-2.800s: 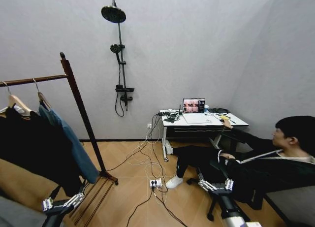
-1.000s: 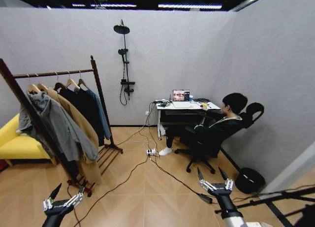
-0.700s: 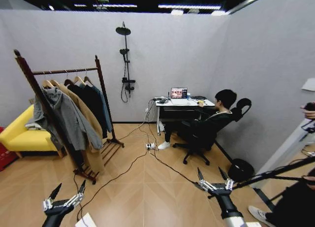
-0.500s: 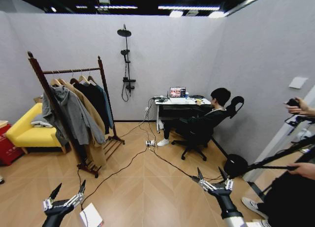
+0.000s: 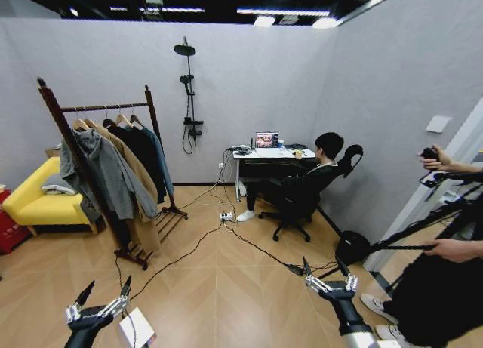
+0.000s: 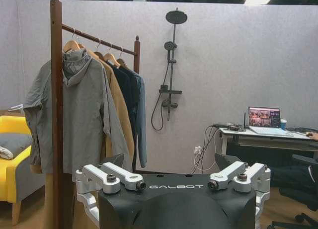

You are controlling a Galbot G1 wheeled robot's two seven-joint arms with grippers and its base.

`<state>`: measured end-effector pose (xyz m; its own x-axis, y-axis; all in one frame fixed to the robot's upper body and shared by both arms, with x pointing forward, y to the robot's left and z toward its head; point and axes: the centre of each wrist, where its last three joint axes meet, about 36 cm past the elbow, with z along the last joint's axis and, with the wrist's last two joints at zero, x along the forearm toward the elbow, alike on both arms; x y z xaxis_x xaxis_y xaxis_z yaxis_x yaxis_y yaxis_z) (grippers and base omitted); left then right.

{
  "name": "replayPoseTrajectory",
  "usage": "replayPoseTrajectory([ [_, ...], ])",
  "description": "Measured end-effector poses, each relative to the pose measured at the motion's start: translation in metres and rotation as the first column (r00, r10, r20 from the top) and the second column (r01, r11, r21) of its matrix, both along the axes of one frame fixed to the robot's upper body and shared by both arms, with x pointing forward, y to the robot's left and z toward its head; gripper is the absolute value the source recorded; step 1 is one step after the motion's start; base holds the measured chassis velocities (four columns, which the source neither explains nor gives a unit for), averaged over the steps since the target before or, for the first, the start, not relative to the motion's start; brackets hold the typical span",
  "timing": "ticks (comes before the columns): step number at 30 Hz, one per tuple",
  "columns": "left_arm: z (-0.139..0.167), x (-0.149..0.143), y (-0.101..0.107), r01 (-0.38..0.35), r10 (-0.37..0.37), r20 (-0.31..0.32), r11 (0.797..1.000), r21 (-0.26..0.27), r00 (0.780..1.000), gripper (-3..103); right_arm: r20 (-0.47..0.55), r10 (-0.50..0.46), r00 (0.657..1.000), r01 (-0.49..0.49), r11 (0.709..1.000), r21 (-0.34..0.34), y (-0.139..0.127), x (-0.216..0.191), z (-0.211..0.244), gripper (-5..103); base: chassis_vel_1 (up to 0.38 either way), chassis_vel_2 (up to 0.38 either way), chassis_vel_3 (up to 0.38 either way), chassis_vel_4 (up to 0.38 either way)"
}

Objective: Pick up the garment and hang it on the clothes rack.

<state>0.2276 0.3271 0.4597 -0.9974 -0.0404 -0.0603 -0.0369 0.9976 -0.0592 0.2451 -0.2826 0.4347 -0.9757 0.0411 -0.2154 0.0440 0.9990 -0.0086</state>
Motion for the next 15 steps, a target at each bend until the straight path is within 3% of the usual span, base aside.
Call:
replayPoseTrajectory([
  [15, 0.0, 0.0, 0.0, 0.0, 0.0, 0.0, 1.0, 0.0, 1.0, 100, 0.0, 0.0, 1.0, 0.0, 1.0, 0.0, 0.0, 0.0, 0.0, 100, -0.018, -0.008, -0.008, -0.012],
])
